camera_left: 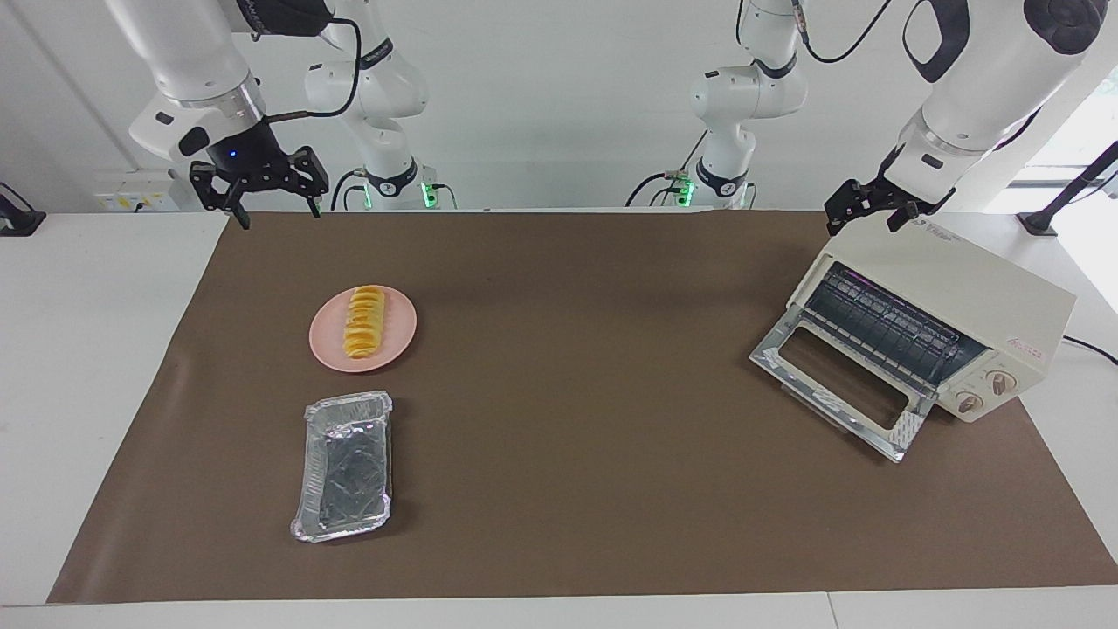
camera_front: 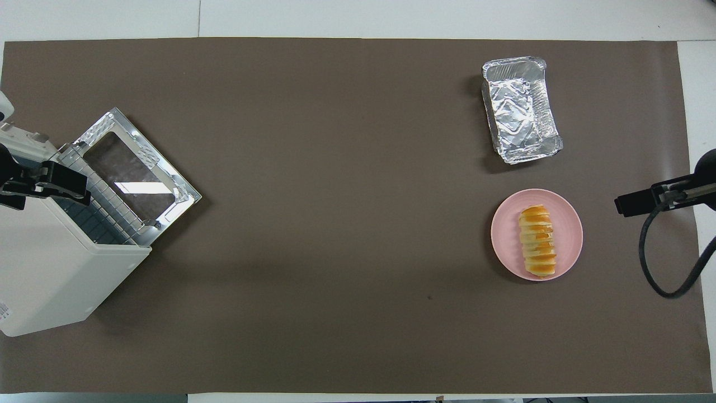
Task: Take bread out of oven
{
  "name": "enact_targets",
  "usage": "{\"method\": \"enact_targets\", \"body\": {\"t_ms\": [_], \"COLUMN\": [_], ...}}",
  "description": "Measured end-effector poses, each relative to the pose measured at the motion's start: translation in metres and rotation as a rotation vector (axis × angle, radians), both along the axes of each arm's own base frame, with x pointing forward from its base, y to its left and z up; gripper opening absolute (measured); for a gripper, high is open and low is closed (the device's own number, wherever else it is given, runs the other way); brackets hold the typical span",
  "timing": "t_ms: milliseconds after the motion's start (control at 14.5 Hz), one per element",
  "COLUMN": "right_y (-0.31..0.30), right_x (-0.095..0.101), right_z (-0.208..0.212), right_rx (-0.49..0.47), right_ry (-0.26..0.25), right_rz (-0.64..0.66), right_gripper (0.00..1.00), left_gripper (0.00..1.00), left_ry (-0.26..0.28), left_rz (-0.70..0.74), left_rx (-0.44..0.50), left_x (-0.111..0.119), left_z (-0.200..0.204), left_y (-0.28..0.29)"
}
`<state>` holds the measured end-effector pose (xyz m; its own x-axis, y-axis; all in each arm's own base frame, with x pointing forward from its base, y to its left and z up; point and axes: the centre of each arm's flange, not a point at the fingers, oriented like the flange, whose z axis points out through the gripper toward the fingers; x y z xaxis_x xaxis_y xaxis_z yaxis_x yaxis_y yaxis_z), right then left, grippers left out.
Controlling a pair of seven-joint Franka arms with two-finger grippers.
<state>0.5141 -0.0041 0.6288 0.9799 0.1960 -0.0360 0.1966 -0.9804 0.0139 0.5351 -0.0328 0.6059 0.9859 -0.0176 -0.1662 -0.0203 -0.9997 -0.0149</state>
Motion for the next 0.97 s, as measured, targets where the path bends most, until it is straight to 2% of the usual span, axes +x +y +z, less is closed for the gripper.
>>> {"method": "enact_targets", "body": {"t_ms": [345, 621, 966], "right_y": [-0.034, -0.032, -0.033], "right_x": [0.007, 0.004, 0.004], "right_z": [0.007, 0.01, 0.008], "right_rx": [0.017, 0.019, 0.019], "right_ry": [0.028, 0.061, 0.066], "right_rz": [-0.056, -0.053, -0.054], "right_gripper": [1.0, 1.0, 1.0], "left_gripper": [1.0, 1.0, 1.0], "left_ry": [0.0, 0.0, 0.0], "left_rz": [0.0, 0.0, 0.0], "left_rx": [0.0, 0.0, 0.0], "left_x": [0.0, 0.0, 0.0], "left_z": [0.0, 0.0, 0.0], "left_y": [0.0, 0.0, 0.0]}}
